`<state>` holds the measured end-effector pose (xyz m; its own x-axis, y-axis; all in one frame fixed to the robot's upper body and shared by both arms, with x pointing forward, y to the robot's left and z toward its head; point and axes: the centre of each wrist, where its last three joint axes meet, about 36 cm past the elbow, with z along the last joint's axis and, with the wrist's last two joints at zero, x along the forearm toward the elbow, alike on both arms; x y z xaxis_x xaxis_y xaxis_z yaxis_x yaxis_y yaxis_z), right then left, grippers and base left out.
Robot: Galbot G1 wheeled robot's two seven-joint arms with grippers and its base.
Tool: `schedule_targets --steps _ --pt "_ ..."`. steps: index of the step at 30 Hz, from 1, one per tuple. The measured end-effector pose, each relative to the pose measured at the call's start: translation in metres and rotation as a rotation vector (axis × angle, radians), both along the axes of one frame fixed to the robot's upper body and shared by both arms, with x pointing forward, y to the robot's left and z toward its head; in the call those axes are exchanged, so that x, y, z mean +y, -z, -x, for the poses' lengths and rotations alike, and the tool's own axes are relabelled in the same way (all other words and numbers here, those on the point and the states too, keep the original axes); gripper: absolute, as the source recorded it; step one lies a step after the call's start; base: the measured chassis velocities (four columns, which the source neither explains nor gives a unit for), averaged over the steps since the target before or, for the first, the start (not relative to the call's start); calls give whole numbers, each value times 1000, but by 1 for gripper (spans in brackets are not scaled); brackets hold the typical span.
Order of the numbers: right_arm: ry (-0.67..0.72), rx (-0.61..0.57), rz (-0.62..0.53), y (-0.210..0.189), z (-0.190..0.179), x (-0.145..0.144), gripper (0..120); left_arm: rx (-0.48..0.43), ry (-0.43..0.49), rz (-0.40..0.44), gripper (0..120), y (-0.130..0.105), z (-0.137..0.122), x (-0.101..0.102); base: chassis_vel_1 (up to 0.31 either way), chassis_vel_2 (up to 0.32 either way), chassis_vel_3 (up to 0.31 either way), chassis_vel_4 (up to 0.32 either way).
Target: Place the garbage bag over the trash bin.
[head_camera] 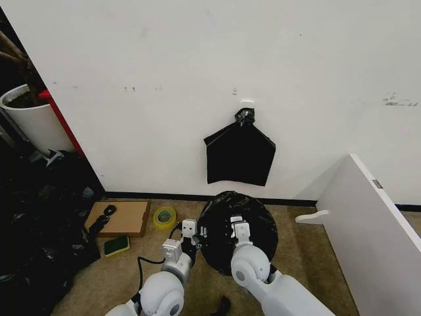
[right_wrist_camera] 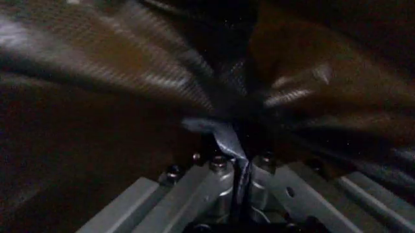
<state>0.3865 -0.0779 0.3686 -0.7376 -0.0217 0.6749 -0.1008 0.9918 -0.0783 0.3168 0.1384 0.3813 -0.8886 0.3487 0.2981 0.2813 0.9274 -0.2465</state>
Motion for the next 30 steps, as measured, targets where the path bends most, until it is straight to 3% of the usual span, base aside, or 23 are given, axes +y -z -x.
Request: schedule_targets --steps 24,30 --pt "8 45 19 25 -13 -9 0 24 29 30 0 -10 9 4 0 0 0 0" --pt "-5 13 -10 12 -6 -13 0 38 18 43 0 -10 5 4 0 0 0 0"
